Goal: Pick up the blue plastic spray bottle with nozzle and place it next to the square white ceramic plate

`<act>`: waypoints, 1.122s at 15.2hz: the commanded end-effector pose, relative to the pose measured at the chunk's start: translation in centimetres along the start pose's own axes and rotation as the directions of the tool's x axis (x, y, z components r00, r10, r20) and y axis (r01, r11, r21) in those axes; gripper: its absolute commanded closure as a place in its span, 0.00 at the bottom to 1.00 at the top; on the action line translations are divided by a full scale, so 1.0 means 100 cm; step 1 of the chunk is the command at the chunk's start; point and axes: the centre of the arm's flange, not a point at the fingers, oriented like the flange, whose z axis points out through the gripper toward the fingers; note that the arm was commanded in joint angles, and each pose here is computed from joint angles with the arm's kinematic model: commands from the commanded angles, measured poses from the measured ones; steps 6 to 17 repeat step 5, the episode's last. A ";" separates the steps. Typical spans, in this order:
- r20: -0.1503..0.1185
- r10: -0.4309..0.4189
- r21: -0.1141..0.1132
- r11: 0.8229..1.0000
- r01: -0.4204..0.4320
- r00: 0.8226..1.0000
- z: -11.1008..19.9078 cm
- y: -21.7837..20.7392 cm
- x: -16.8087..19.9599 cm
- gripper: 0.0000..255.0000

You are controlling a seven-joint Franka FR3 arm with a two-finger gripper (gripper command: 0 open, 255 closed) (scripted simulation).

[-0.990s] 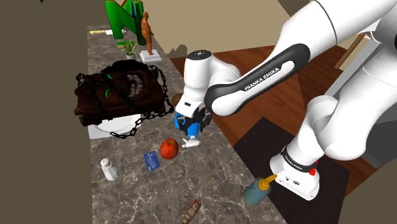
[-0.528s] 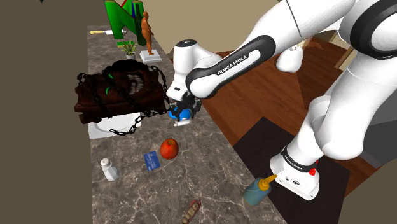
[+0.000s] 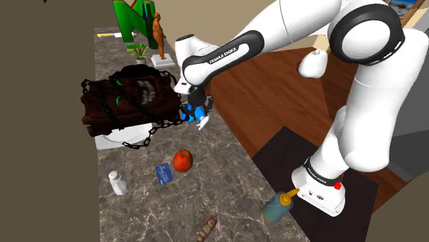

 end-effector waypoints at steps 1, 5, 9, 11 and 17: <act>0.127 0.013 -0.142 0.990 0.005 0.992 -0.023 0.016 -0.040 1.00; 0.127 0.013 -0.142 0.990 0.005 0.992 -0.032 0.024 -0.092 1.00; 0.127 0.013 -0.142 0.990 0.005 0.992 -0.032 0.024 -0.092 1.00; 0.127 0.013 -0.142 0.990 0.005 0.992 -0.032 0.024 -0.092 1.00; 0.127 0.013 -0.142 0.990 0.005 0.992 -0.032 0.024 -0.092 1.00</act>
